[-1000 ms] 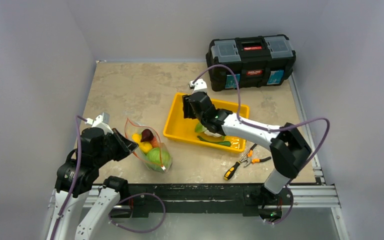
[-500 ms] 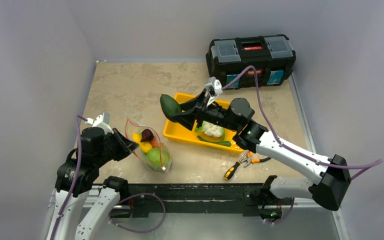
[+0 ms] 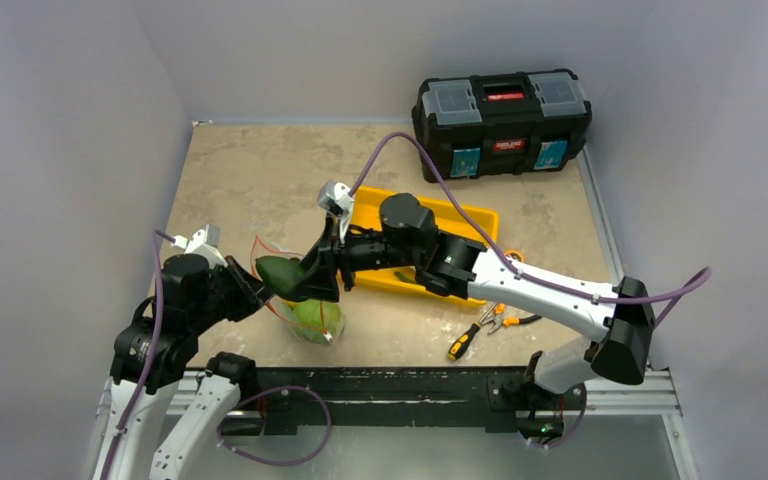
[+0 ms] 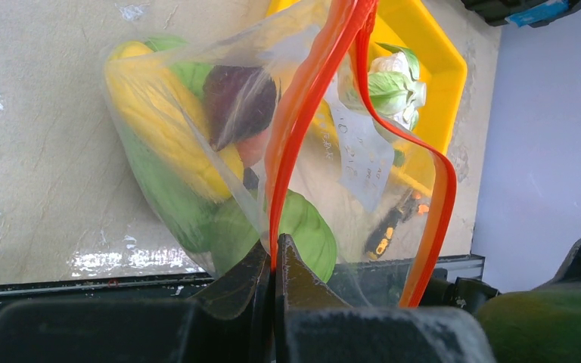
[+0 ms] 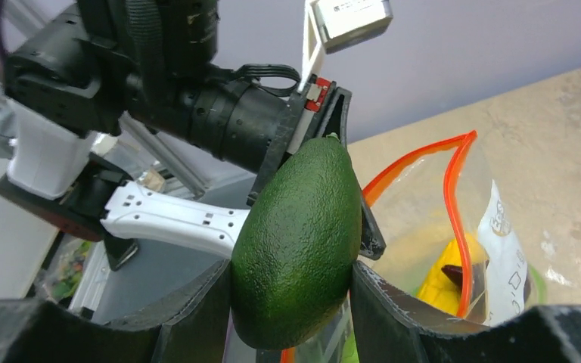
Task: Place the food in the zip-top bag and seal the zipper
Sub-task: Place the fake fruit in the zipper food storage bag.
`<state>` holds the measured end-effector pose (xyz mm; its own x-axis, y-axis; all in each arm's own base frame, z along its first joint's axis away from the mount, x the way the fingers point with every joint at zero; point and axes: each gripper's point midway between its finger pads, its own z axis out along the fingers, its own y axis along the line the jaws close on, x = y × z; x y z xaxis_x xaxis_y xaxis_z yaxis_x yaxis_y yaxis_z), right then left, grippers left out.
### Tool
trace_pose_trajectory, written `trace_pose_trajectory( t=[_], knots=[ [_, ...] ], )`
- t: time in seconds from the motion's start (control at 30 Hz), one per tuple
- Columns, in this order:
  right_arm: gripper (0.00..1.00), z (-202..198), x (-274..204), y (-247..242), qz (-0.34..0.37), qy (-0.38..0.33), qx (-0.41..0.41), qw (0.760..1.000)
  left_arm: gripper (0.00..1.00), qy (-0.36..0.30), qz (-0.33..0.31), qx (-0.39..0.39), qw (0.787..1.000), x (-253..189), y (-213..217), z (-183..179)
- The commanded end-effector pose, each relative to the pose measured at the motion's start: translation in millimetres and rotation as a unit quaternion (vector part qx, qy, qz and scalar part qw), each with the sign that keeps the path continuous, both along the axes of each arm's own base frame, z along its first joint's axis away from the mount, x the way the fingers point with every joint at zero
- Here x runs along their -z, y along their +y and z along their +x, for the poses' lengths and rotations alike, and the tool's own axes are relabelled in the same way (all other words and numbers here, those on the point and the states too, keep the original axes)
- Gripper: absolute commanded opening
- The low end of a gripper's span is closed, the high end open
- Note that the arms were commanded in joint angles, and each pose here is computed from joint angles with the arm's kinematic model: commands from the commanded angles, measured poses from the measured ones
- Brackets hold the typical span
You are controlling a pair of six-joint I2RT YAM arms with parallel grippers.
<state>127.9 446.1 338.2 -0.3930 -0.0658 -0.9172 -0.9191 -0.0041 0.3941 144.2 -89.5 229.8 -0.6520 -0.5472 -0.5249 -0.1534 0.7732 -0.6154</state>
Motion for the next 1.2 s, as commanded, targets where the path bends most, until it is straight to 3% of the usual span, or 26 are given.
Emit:
trace_pose_trajectory(
  t=[0.0, 0.1, 0.27, 0.47, 0.8, 1.17],
  knots=[
    [0.02, 24, -1, 1, -0.055, -0.015, 0.088, 0.994, 0.0, -0.032, -0.018, 0.01, 0.999, -20, -6, 5],
    [0.06, 33, 10, 4, -0.078, -0.009, 0.11, 0.991, 0.0, -0.031, -0.018, 0.012, 0.999, -21, -7, 4],
    [0.25, 35, 20, 8, -0.101, -0.019, 0.125, 0.987, 0.0, -0.031, -0.017, 0.009, 0.999, -20, -6, 4],
    [0.37, 28, 20, 19, -0.108, -0.032, 0.124, 0.986, 0.0, -0.029, -0.018, 0.01, 0.999, -19, -7, 5],
    [0.72, 33, 26, 20, -0.125, -0.053, 0.157, 0.978, 0.0, -0.029, -0.015, 0.007, 0.999, -18, -5, 4],
    [0.76, 25, 6, -6, -0.096, -0.06, 0.166, 0.98, 0.0, -0.03, -0.017, 0.006, 0.999, -20, -5, 5]
  ],
)
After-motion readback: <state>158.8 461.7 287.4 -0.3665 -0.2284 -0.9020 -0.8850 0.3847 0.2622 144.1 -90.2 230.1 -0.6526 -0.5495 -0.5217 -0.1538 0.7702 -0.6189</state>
